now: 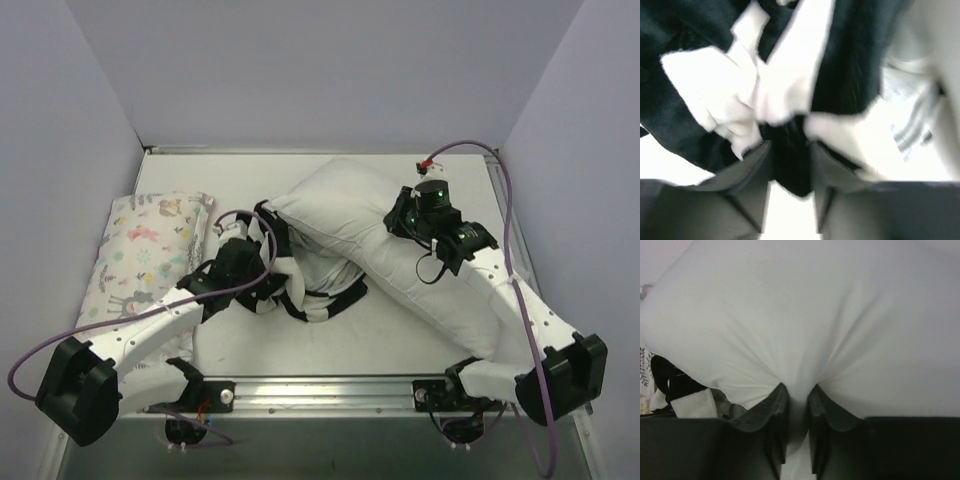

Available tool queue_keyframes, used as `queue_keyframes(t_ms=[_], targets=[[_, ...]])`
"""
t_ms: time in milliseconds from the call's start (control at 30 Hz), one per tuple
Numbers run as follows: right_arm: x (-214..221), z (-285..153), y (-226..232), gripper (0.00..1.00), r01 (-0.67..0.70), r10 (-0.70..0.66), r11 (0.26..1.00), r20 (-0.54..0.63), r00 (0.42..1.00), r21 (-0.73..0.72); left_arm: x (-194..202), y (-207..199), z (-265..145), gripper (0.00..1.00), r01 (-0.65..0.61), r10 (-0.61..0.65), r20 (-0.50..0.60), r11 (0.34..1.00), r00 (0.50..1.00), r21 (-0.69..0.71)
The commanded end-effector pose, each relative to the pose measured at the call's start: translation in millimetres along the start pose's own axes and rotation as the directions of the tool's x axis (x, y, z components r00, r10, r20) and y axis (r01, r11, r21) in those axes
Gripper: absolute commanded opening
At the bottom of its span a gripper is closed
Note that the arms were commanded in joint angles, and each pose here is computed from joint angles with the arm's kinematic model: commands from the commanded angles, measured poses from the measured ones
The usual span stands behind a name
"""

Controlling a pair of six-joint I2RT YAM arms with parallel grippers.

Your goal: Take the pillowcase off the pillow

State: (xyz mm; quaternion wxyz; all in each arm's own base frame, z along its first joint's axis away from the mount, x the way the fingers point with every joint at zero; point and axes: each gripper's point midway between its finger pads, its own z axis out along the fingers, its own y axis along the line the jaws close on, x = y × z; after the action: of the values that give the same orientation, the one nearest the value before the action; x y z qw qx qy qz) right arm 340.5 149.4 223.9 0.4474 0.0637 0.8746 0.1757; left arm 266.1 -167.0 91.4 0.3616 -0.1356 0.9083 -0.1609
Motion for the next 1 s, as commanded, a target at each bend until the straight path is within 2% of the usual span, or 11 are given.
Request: queue_keyframes(t_ms=[0,33,67,100,167,200,267,300,533,700,967], targets=[[-41,-11,31,0.26,-0.001,0.023,0.995,0.222,0.975,-0.099,-19,-19,-27,0.49,-0.025,0.019,0.068,0.996,0.997,0.089],[-37,-12,31,0.3,-0.007,0.03,0.994,0.214,0.976,-0.107,-20,-18,-32,0.56,-0.033,0.027,0.072,0.996,0.997,0.089],[-25,-10,27,0.34,-0.009,0.029,0.994,0.19,0.981,-0.107,-28,-24,-44,0.58,-0.051,0.039,0.099,0.991,0.994,0.12],[-21,-14,29,0.46,-0.008,0.031,0.992,0.183,0.983,-0.129,-31,-26,-49,0.6,-0.061,0.046,0.112,0.989,0.993,0.134],[-19,-25,35,0.61,0.003,0.028,0.985,0.175,0.984,-0.172,-36,-29,-62,0.65,-0.09,0.07,0.125,0.983,0.99,0.162],[-10,-29,31,0.73,0.004,0.018,0.987,0.137,0.99,-0.159,-39,-33,-68,0.66,-0.101,0.077,0.134,0.978,0.988,0.18],[-7,-42,36,0.83,0.015,0.009,0.981,0.122,0.992,-0.195,-40,-38,-78,0.67,-0.127,0.099,0.137,0.969,0.986,0.213],[-3,-48,34,1.0,0.013,0.007,0.982,0.102,0.995,-0.189,-45,-44,-86,0.68,-0.138,0.104,0.15,0.961,0.983,0.239],[8,-102,18,1.0,0.016,0.009,0.981,0.126,0.992,-0.194,-58,-70,-134,0.69,-0.244,0.172,0.225,0.907,0.959,0.345],[28,-123,-13,1.0,0.012,0.006,0.993,0.149,0.989,-0.121,-65,-72,-156,0.69,-0.302,0.21,0.273,0.882,0.939,0.36],[51,-119,-33,1.0,0.024,-0.015,0.997,0.128,0.992,-0.075,-61,-73,-164,0.7,-0.344,0.242,0.303,0.872,0.922,0.349]])
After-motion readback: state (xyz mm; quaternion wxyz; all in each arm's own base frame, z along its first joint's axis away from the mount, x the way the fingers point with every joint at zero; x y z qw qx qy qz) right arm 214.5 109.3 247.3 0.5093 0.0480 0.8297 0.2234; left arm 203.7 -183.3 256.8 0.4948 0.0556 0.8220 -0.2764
